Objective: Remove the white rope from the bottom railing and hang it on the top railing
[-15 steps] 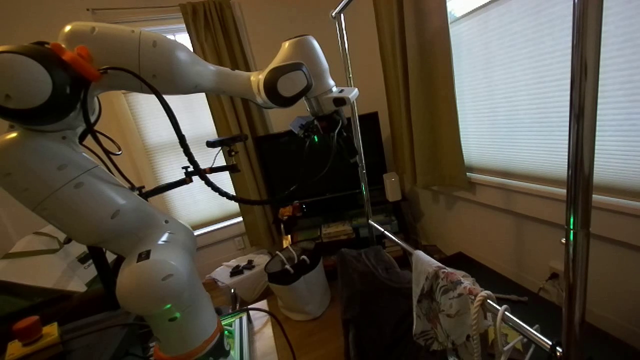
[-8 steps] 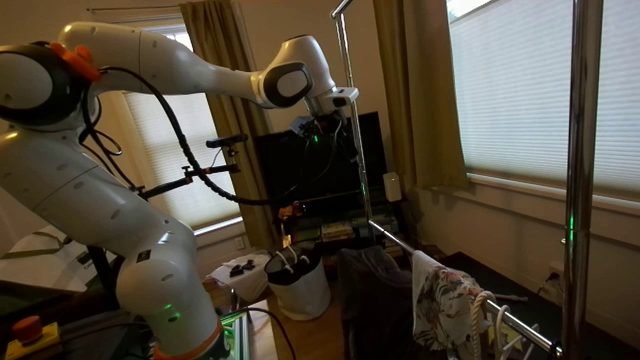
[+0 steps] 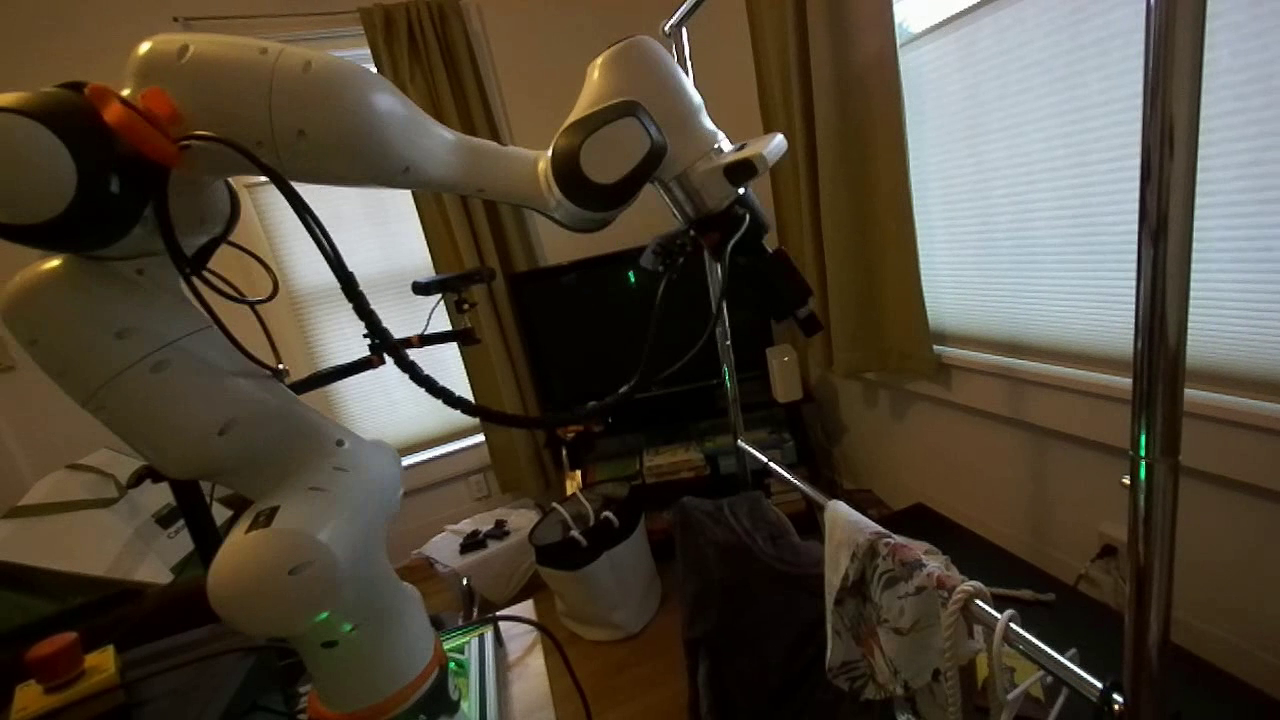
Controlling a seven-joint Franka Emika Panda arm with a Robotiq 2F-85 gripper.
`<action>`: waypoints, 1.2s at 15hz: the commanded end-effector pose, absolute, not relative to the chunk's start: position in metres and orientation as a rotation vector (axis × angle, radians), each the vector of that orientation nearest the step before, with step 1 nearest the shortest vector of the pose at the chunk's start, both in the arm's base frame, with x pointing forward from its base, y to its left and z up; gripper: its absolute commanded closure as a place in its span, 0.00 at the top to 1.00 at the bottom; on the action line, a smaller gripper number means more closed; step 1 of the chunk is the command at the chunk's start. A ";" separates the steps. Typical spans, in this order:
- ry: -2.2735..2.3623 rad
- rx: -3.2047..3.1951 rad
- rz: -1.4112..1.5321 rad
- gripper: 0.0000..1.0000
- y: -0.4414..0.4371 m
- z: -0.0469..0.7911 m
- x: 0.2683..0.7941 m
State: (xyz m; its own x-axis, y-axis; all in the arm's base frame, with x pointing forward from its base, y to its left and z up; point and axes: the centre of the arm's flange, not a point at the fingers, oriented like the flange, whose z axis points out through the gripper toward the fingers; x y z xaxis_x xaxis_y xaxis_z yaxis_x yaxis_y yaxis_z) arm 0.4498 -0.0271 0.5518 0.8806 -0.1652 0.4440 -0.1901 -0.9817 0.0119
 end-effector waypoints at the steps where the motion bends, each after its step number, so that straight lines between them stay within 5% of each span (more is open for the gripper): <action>1: -0.310 2.911 0.493 1.00 -0.094 0.487 0.460; 9: -0.694 2.818 -0.083 1.00 -0.201 0.323 0.407; 18: -0.412 3.054 -0.037 1.00 -0.122 0.319 0.447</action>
State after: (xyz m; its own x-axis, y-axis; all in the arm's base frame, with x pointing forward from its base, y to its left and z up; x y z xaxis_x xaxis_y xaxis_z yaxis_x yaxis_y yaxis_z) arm 0.4283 -0.1636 0.3285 0.9385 -0.3453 -0.0032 -0.3420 -0.9308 0.1288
